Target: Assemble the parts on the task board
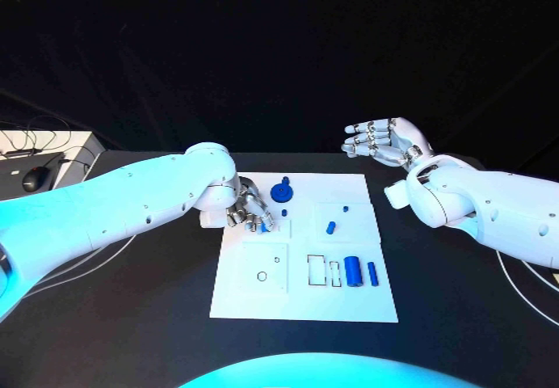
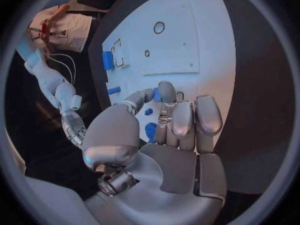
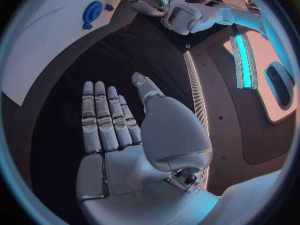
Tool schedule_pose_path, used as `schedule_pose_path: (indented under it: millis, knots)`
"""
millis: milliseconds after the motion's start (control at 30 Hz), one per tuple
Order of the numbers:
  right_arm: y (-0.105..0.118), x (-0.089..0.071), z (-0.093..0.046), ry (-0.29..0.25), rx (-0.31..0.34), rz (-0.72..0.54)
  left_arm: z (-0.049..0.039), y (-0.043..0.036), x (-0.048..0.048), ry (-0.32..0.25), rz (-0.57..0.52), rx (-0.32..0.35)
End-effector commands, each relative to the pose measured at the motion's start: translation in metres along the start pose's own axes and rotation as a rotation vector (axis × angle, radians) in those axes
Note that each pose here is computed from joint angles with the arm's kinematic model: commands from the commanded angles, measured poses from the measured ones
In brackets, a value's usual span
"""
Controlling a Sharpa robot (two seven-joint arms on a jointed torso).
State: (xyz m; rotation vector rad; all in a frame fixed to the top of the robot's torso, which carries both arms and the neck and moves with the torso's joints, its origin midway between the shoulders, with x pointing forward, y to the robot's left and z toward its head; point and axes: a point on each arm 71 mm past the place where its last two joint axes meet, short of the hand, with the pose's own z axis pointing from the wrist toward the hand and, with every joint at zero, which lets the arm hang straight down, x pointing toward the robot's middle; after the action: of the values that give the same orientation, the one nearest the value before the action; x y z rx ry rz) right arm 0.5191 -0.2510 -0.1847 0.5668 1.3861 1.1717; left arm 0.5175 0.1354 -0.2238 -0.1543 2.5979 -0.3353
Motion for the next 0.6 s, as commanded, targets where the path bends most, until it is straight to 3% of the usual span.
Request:
schedule_pose_path:
  millis: [33,600]
  knots:
    - [0.0004,0.0017,0.0004,0.017,-0.005,0.000,-0.0004,-0.0035,0.0003,0.043,0.051,0.013]
    - [0.0001,0.0028,0.0008,0.021,-0.004,0.001,-0.0008,-0.0107,-0.0068,0.023,0.080,0.014]
